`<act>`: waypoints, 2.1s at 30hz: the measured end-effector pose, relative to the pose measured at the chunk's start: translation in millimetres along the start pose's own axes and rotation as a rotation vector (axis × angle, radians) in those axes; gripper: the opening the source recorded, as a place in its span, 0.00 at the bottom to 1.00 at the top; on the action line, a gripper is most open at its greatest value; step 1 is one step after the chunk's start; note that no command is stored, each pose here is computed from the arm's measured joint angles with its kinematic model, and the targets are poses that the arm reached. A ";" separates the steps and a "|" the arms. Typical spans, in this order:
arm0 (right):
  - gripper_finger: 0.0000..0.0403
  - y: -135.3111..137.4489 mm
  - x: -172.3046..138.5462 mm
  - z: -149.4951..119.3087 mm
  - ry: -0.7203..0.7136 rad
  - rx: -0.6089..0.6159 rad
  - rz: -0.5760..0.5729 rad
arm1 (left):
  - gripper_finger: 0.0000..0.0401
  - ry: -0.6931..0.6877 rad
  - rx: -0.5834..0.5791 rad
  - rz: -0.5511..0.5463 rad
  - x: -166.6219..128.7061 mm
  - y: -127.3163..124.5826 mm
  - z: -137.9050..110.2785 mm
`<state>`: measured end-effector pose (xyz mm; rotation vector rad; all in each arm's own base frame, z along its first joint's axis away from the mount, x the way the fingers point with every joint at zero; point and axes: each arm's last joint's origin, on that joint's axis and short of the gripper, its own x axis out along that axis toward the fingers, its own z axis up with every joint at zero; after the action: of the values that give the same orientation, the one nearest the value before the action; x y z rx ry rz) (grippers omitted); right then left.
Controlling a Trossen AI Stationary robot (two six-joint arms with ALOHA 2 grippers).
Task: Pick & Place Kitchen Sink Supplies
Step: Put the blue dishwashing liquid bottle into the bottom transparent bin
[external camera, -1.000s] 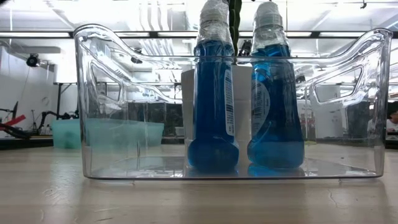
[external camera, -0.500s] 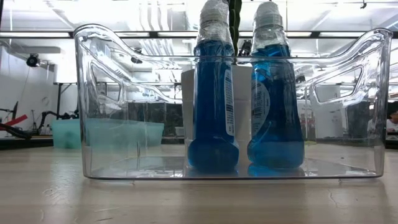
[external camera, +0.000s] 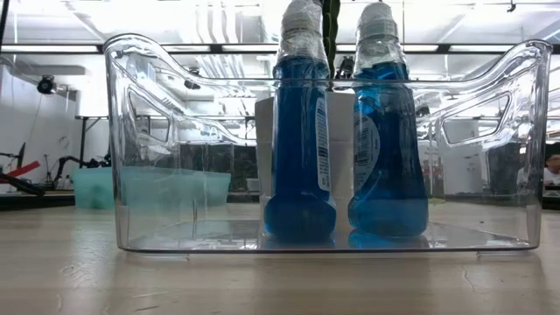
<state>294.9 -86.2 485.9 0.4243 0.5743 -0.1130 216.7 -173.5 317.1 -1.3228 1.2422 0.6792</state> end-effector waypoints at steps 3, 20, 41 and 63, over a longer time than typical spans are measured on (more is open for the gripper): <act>0.14 -0.1 0.0 -0.3 0.003 -0.011 -0.001 | 0.65 0.002 0.002 0.010 2.7 -0.8 -4.9; 0.14 -0.1 0.0 -0.4 0.003 -0.033 -0.001 | 0.65 -0.006 -0.016 0.097 14.8 3.7 -11.5; 0.14 -0.2 0.0 -0.6 0.006 -0.032 -0.002 | 0.65 0.006 0.006 0.116 19.2 5.0 -14.6; 0.14 -0.1 0.0 -0.4 0.004 -0.030 -0.002 | 0.58 0.039 0.031 0.169 34.1 1.7 -17.8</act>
<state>294.7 -86.2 485.6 0.3952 0.5794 -0.1054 219.6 -199.0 288.4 -1.2196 1.4023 0.7532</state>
